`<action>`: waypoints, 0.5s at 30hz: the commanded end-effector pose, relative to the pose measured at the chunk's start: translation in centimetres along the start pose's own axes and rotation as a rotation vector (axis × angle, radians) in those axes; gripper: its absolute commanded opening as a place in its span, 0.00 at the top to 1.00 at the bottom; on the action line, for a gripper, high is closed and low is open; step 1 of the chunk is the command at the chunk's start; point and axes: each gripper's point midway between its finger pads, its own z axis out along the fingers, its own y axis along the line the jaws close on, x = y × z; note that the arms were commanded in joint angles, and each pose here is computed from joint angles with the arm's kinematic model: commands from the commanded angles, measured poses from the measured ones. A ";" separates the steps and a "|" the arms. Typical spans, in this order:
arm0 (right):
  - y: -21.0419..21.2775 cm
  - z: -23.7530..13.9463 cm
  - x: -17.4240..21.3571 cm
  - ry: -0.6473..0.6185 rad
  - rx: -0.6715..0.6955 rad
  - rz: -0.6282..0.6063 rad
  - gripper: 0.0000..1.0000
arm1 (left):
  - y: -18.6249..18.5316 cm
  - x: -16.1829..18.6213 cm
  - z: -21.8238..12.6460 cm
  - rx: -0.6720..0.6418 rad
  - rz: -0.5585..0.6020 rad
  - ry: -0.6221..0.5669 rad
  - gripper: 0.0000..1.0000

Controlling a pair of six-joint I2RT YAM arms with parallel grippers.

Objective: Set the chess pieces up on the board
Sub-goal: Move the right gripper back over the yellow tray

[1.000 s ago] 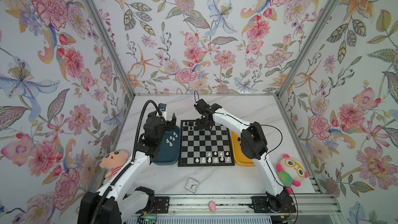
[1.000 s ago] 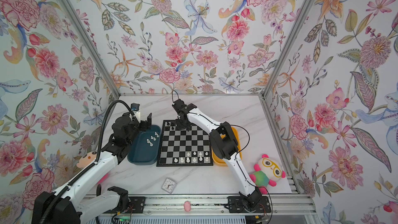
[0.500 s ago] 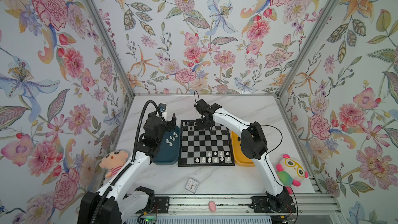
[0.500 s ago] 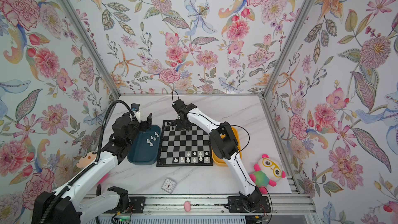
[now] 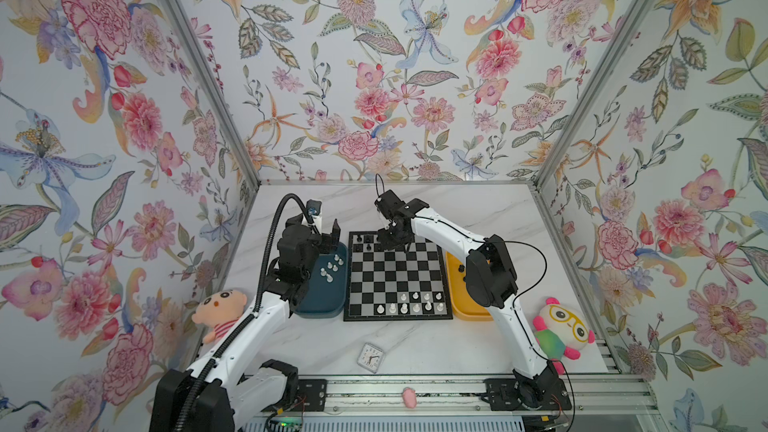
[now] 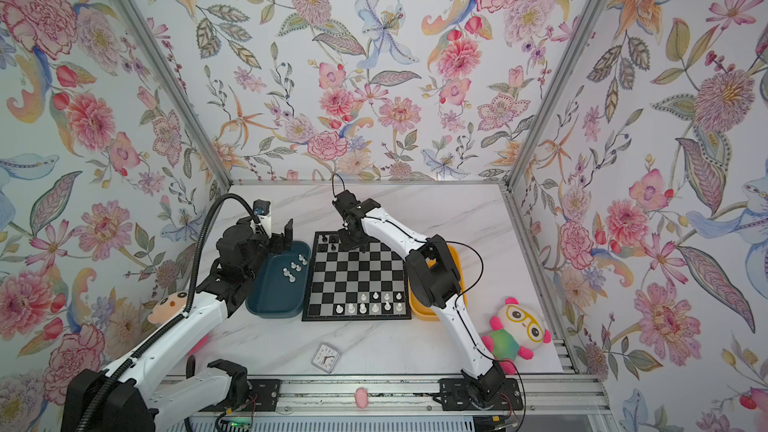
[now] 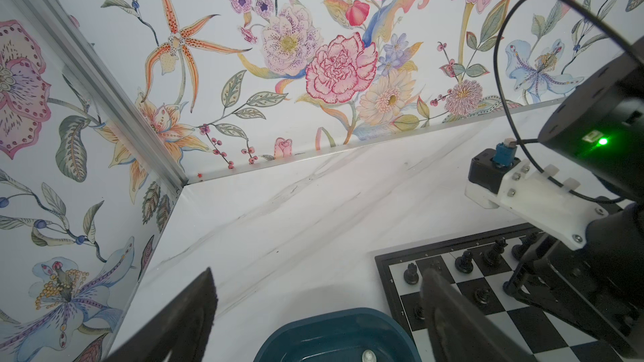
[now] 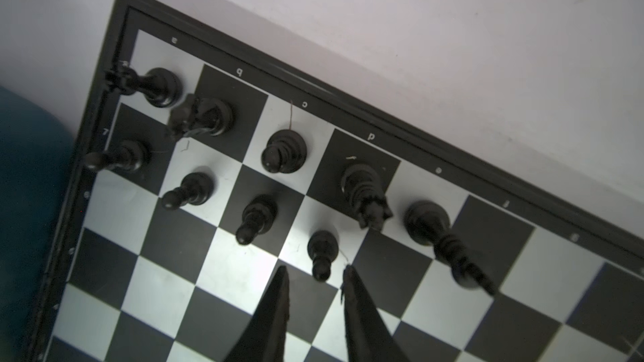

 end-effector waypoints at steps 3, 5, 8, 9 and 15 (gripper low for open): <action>0.6 -7.5 -1.8 -0.107 -0.043 0.003 0.71 | 0.1 -0.3 -0.4 -0.015 0.006 -0.020 0.07; 0.1 -9.1 -1.6 -0.126 -0.038 0.007 0.71 | 0.1 -0.3 -0.5 -0.012 0.004 -0.022 0.07; -1.5 -11.1 -0.9 -0.141 -0.015 0.024 0.71 | -0.1 -0.5 -0.5 -0.004 -0.001 -0.026 0.08; -2.2 -11.6 -0.5 -0.142 0.000 0.031 0.71 | -0.1 -0.5 -0.5 -0.002 -0.003 -0.028 0.07; -9.2 -11.9 3.4 -0.091 0.101 0.150 0.74 | -0.4 -0.7 -0.3 0.016 -0.018 -0.032 0.08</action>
